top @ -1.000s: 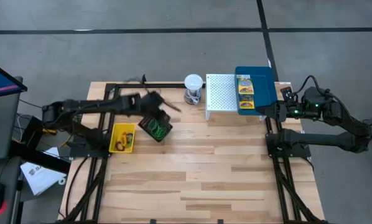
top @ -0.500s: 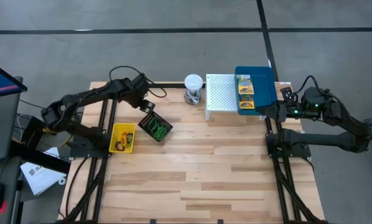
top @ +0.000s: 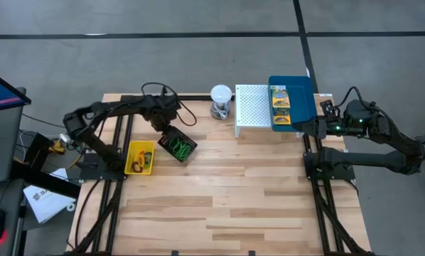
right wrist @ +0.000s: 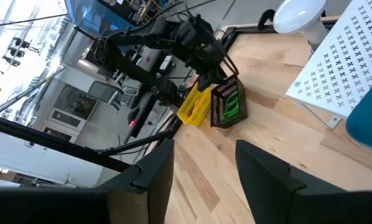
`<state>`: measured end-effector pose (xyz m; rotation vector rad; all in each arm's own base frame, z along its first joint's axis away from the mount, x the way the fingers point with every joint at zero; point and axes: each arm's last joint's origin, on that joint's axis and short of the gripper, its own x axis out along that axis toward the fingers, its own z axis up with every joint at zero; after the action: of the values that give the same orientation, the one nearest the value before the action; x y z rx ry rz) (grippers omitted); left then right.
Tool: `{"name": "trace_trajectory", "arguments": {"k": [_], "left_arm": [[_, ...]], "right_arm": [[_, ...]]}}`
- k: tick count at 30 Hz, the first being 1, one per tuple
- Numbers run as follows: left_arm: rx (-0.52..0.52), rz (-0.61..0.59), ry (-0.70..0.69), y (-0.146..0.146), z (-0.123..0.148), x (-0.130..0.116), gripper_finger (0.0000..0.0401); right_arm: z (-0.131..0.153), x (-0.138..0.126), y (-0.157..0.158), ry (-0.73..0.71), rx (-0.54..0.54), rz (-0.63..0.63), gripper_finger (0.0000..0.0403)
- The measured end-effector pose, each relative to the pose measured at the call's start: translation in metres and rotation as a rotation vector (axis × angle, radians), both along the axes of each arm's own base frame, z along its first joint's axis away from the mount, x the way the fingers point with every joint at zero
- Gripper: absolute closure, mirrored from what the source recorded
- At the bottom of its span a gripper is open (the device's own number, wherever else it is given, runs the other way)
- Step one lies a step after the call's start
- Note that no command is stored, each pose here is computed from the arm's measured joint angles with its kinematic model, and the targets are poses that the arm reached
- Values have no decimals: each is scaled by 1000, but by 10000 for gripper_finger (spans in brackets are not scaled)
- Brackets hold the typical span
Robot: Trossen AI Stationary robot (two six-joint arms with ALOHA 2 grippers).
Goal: Pick & Place Office Desk Supplies
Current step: Put the black bin on the shelf
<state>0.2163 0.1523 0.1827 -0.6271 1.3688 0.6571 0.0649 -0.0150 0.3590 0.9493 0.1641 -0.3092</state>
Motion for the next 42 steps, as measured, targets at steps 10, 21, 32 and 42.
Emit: {"name": "trace_trajectory", "arguments": {"k": [10,21,32,42], "left_arm": [[-27,-11,39,-4,-13,8,335],[-108,123,-73,4,7,15,397],[4,163,-350,22,120,52,399],[-63,419,-587,30,175,68,400]], "right_arm": [[-3,-1,0,28,5,-8,235],[-3,-1,0,33,-10,-4,235],[-3,-1,0,41,-31,4,235],[-3,-1,0,54,-96,24,235]]}}
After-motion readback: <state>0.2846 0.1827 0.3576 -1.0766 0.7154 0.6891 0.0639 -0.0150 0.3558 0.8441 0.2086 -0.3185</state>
